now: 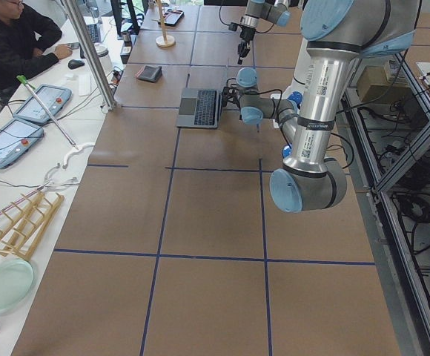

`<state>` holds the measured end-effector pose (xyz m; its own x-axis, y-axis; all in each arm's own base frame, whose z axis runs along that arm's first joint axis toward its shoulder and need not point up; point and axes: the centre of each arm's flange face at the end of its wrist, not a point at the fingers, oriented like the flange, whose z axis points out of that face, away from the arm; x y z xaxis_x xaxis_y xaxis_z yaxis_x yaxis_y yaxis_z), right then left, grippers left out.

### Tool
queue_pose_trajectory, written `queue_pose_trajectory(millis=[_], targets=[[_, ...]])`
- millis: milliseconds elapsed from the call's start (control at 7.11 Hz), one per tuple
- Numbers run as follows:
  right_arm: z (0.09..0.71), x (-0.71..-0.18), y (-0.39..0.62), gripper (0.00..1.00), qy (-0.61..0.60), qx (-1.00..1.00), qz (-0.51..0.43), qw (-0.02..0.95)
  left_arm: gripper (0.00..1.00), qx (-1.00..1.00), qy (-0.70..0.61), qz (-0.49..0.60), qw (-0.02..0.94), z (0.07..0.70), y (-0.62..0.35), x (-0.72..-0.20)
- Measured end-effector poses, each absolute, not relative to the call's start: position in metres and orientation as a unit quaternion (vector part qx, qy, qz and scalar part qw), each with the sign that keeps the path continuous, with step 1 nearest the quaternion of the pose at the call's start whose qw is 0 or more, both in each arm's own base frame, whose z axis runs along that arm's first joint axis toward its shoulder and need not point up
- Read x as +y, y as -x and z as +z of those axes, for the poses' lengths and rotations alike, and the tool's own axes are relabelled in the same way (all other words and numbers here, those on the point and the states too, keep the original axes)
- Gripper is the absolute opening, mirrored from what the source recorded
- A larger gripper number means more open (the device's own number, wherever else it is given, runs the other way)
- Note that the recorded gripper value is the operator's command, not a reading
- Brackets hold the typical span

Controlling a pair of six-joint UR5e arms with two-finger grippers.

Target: Close laptop

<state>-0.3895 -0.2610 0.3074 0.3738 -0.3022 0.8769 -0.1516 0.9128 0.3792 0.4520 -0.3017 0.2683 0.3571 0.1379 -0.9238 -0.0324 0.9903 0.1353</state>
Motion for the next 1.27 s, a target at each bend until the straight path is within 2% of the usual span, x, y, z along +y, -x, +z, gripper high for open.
queue_pose_trajectory(millis=[562, 1266], targets=[[0.285, -0.253, 0.431, 0.00, -0.238, -0.561, -0.032, 0.792, 0.00, 0.566, -0.086, 0.047, 0.819, 0.252, -0.477, -0.279], [0.281, -0.254, 0.435, 0.00, -0.243, -0.562, -0.028, 0.790, 0.00, 0.562, -0.092, 0.049, 0.821, 0.253, -0.480, -0.286]])
